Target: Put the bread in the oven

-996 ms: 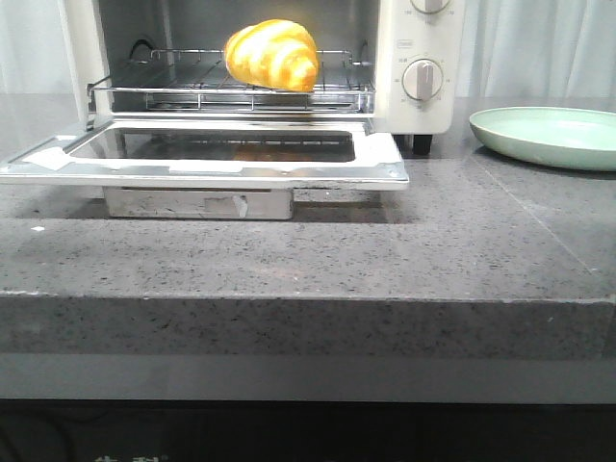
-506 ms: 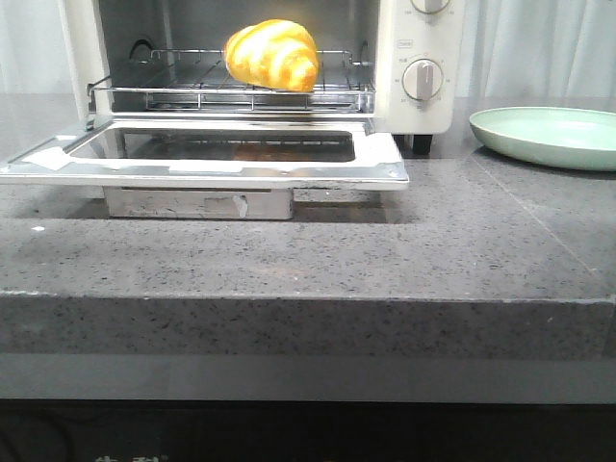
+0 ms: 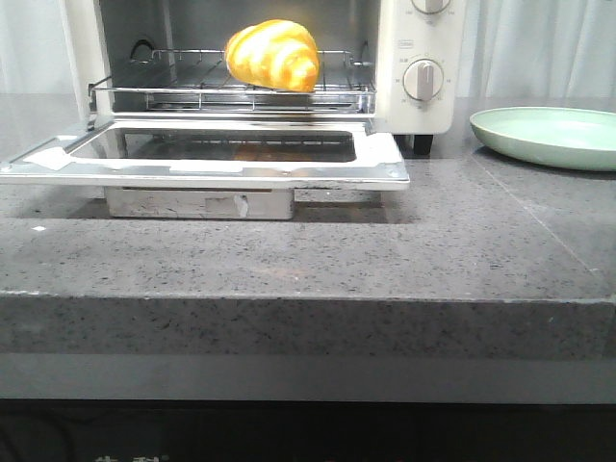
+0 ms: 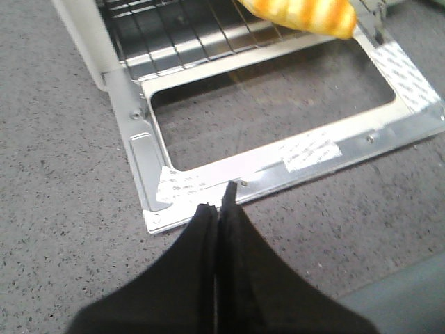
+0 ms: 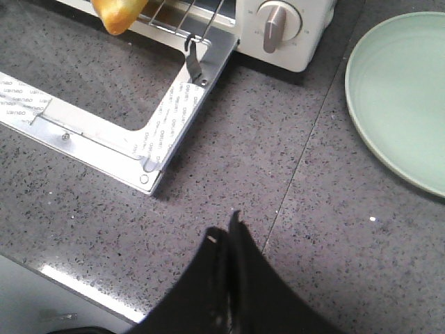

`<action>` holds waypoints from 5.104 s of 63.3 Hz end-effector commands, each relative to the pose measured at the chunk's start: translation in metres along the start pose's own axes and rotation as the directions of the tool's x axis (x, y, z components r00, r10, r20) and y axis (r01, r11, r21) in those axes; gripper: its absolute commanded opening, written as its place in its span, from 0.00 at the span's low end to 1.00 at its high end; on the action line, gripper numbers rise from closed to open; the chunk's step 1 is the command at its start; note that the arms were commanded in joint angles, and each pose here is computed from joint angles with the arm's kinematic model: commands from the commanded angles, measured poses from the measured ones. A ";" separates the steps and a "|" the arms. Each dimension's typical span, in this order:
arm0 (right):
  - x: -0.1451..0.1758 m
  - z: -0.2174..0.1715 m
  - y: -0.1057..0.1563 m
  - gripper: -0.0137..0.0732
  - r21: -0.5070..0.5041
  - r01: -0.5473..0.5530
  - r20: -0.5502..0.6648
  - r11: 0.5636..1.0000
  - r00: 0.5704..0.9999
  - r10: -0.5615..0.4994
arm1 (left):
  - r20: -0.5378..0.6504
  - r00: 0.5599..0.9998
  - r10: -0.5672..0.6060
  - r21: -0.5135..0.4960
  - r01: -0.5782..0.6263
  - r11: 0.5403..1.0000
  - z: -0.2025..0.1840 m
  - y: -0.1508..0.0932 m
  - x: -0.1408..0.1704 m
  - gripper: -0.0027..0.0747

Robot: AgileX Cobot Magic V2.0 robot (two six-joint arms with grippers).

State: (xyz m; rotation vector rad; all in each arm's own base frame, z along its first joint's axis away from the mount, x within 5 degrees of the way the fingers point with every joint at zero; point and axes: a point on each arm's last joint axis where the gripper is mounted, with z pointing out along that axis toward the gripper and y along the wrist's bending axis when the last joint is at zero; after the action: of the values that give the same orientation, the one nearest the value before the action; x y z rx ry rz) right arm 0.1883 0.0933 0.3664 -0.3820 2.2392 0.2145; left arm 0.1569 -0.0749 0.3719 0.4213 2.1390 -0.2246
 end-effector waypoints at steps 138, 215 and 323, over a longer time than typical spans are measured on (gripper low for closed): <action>-0.011 -0.012 -0.001 0.02 -0.005 0.000 0.093 1.000 0.996 0.000 | 0.719 0.690 -0.083 -0.178 0.299 0.938 -0.011 0.029 0.201 0.01; 0.168 -0.051 -0.045 0.02 0.185 -0.241 0.546 0.953 0.831 0.104 | 0.718 0.691 -0.084 -0.178 0.299 0.938 -0.011 0.029 0.201 0.01; 0.221 -0.022 -0.047 0.02 0.254 -0.264 0.745 0.930 0.666 -0.015 | 0.718 0.691 -0.084 -0.178 0.299 0.938 -0.011 0.029 0.201 0.01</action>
State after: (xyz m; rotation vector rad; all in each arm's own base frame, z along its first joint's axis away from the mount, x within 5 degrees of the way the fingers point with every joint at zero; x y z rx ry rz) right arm 0.0567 -0.0012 0.2011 0.0740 1.5411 0.0407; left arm 0.0559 -0.0022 0.2114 -0.0748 1.4837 -0.1462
